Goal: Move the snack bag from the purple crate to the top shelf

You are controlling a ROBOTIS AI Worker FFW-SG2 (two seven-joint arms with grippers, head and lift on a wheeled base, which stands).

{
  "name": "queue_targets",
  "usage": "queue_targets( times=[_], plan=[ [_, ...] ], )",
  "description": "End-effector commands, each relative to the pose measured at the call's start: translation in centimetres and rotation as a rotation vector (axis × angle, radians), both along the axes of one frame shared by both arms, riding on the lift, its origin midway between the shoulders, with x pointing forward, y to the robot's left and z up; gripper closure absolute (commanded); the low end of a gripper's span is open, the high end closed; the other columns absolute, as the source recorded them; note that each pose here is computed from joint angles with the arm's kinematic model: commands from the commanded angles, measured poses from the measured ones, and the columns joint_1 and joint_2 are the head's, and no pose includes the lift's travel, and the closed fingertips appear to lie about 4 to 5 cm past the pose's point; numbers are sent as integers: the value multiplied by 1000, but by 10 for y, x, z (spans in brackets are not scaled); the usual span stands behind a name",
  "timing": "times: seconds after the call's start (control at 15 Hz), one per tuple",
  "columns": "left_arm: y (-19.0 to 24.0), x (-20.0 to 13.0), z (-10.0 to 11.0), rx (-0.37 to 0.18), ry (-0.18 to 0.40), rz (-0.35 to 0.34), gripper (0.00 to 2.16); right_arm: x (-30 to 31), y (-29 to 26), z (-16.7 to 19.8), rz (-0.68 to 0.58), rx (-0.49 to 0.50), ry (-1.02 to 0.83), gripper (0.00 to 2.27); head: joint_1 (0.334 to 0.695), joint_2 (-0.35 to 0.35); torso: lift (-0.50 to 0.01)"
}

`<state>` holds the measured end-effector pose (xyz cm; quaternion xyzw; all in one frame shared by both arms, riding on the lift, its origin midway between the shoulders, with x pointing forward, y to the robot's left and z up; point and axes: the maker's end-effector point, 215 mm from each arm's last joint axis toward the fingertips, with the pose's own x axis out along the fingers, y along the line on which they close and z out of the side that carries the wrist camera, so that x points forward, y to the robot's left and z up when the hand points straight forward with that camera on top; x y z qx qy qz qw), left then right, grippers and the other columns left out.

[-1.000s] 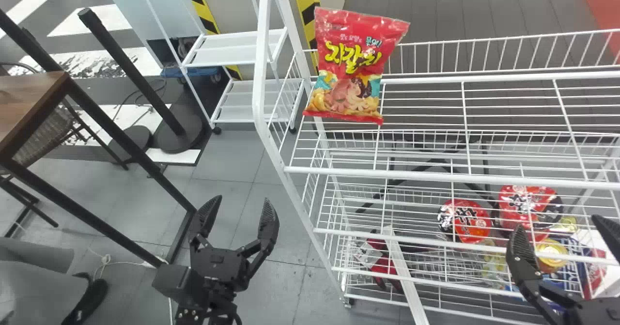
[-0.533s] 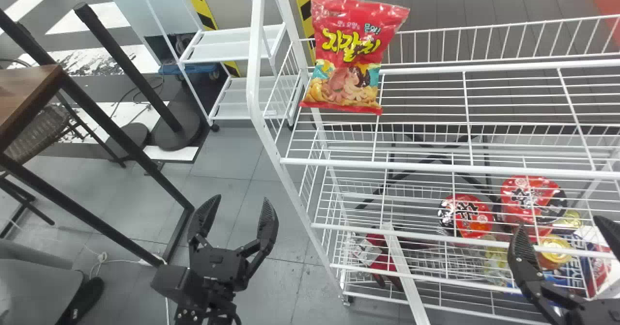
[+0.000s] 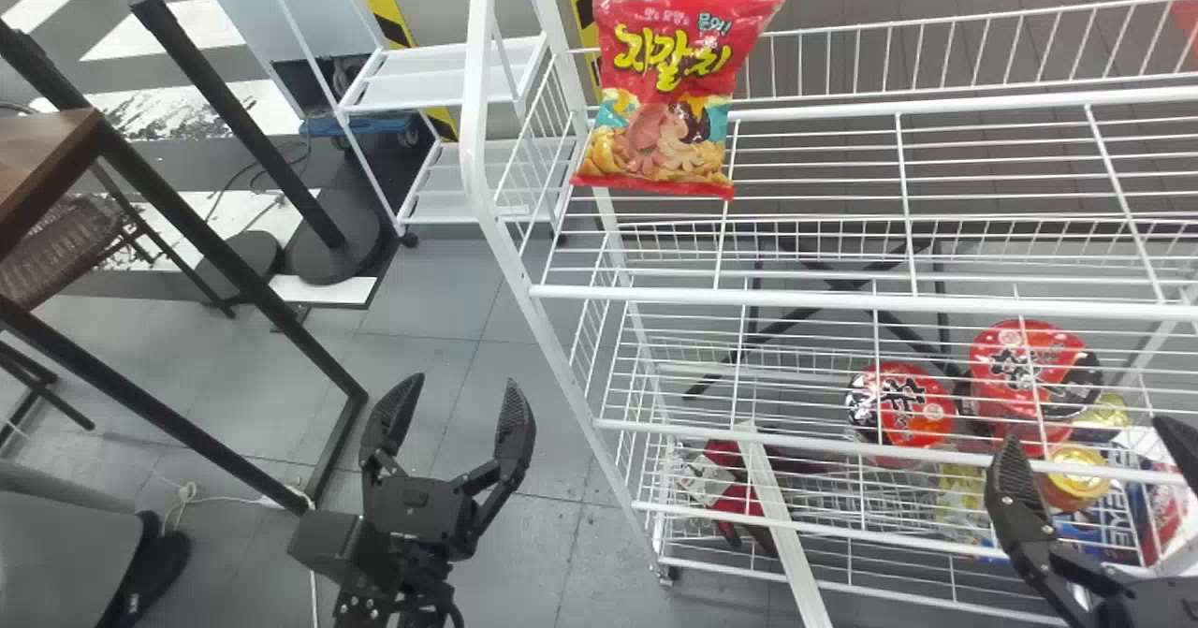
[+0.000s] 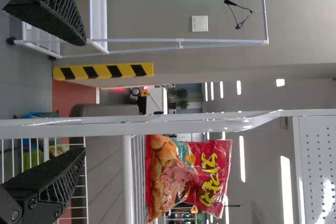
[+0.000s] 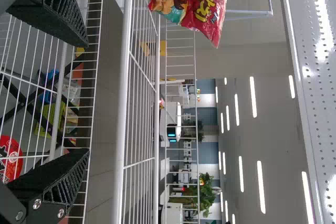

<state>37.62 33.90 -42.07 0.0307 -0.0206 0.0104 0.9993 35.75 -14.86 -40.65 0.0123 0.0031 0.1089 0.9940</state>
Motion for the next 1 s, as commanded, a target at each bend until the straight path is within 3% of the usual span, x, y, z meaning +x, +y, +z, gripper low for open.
queue_targets(
  times=[0.0, 0.93],
  plan=[
    [0, 0, 0, 1, 0, -1, 100, 1, 0, 0, -1, 0, 4, 103, 695, 292, -111],
    [0, 3, -4, -1, 6, -2, 100, 3, -4, -5, -5, -6, 21, 103, 695, 286, -166]
  ],
)
